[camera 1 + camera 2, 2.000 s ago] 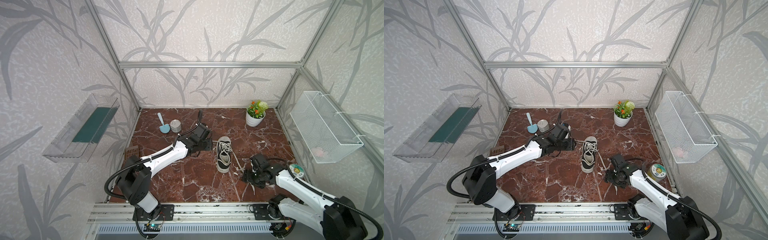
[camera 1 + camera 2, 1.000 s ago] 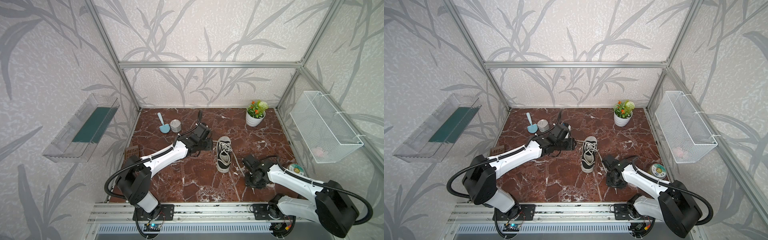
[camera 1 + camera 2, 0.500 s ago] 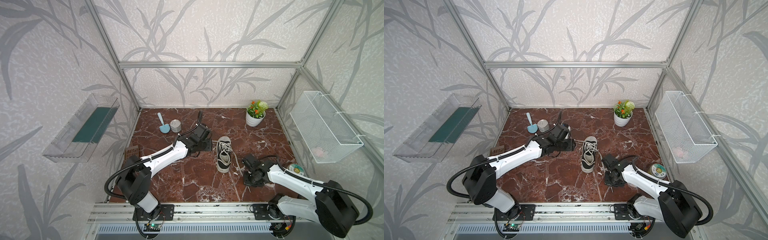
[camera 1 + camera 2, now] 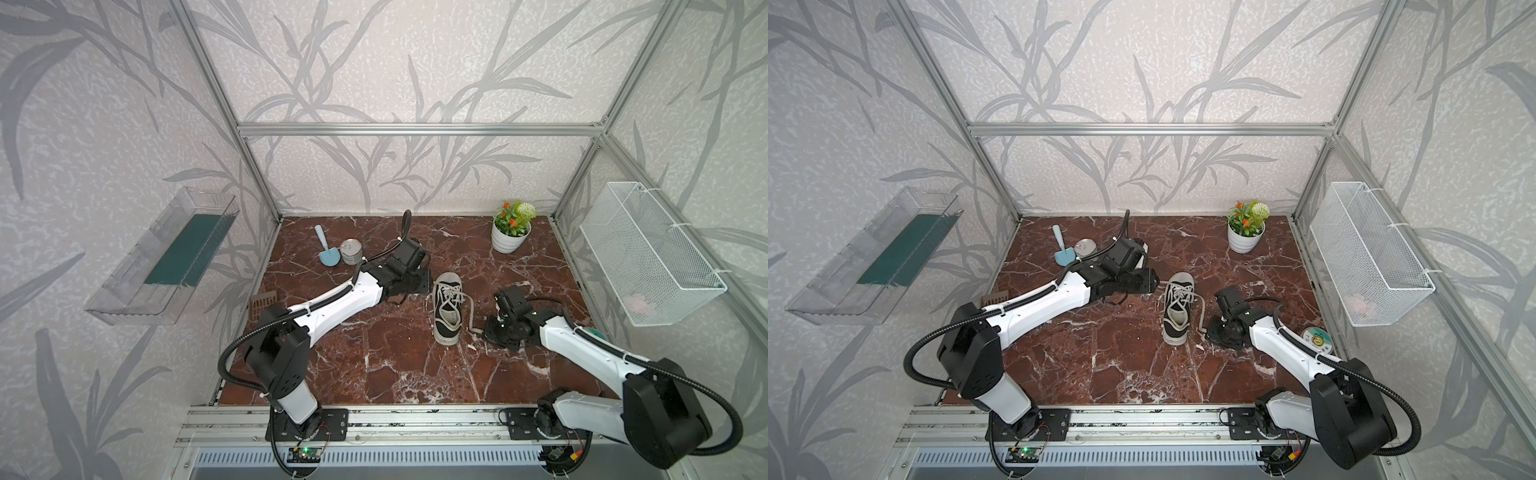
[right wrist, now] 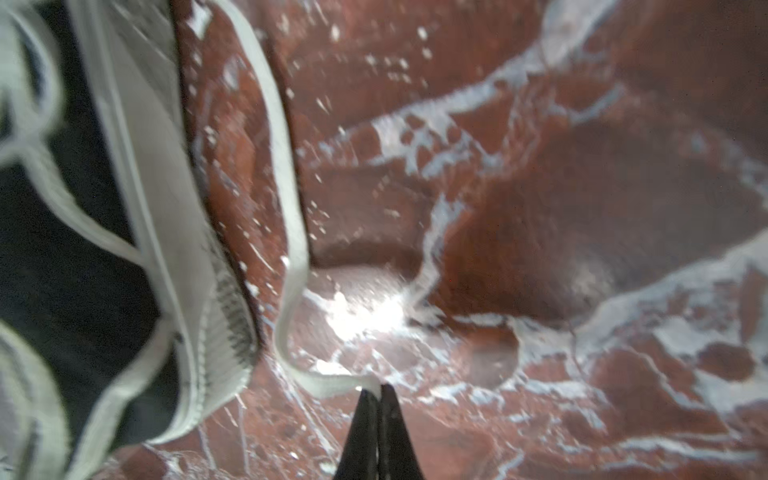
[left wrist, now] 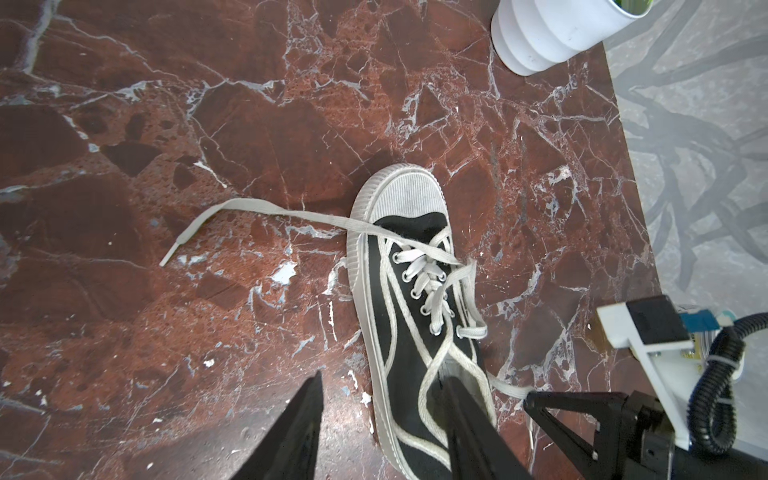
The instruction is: Tie the shoes
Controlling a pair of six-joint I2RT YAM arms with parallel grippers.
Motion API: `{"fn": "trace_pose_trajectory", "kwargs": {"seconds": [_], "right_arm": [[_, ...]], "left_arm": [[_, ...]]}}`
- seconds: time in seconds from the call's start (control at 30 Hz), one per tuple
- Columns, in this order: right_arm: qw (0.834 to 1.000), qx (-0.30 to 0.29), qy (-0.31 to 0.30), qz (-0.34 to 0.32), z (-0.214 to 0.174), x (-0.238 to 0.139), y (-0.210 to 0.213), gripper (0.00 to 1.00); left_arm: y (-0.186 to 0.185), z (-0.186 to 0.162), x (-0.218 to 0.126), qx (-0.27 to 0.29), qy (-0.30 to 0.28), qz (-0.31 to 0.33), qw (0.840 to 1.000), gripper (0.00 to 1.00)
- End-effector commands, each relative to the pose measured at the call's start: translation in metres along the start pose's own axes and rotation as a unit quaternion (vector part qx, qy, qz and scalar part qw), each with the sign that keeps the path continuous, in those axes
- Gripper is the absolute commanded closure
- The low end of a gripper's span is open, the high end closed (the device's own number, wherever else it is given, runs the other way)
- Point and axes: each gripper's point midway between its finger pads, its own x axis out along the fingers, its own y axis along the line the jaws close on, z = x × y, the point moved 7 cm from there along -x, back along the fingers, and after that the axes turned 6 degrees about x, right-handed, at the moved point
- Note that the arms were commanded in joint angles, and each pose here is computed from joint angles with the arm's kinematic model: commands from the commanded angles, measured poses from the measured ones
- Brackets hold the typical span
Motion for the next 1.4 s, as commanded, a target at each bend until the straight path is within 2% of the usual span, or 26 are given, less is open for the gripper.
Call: {"fn": "trace_pose_trajectory", "kwargs": {"seconds": [0.0,0.1,0.2,0.23,0.33,0.5,0.6,0.73,0.8,0.83,1.07,1.37], "right_arm": [[0.998,-0.005,0.019,0.058,0.021,0.006,0.023,1.0],[0.997,0.013,0.024,0.069,0.036,0.017,0.026,1.0],[0.998,0.02,-0.007,0.065,0.053,0.014,0.027,1.0],[0.998,0.029,-0.02,0.051,0.06,0.004,0.024,1.0],[0.992,0.042,-0.087,0.075,0.079,-0.03,0.021,1.0],[0.983,0.029,-0.171,0.058,0.095,-0.069,0.022,1.0],[0.978,0.036,-0.197,0.058,0.098,-0.072,0.018,1.0],[0.99,0.057,-0.107,0.072,0.076,-0.032,0.011,1.0],[0.989,0.083,-0.071,0.1,0.064,-0.01,0.009,1.0],[0.986,0.092,-0.063,0.122,0.06,-0.003,0.012,1.0],[0.983,0.111,-0.007,0.144,0.044,0.031,0.017,1.0],[0.975,0.114,0.019,0.188,0.046,0.049,0.031,1.0]], "left_arm": [[-0.006,0.004,0.004,0.002,0.014,-0.004,1.0,0.51],[-0.011,0.006,0.008,0.005,0.021,-0.007,1.0,0.51],[-0.016,0.006,0.007,0.014,0.031,-0.015,0.999,0.51],[-0.017,0.007,0.006,0.019,0.03,-0.012,0.999,0.51],[-0.017,0.01,0.0,0.024,0.027,-0.007,0.999,0.52],[-0.018,0.012,-0.003,0.028,0.022,-0.006,0.999,0.52],[-0.018,0.01,0.001,0.027,0.031,-0.009,0.999,0.52],[-0.02,0.002,0.009,0.019,0.031,-0.038,0.999,0.53],[-0.019,0.002,0.008,0.021,0.039,-0.03,0.999,0.55],[-0.022,0.003,0.006,0.031,0.043,-0.039,0.998,0.56],[-0.033,0.001,0.015,0.04,0.057,-0.059,0.996,0.58],[-0.045,-0.006,0.027,0.05,0.078,-0.071,0.993,0.61]]}}
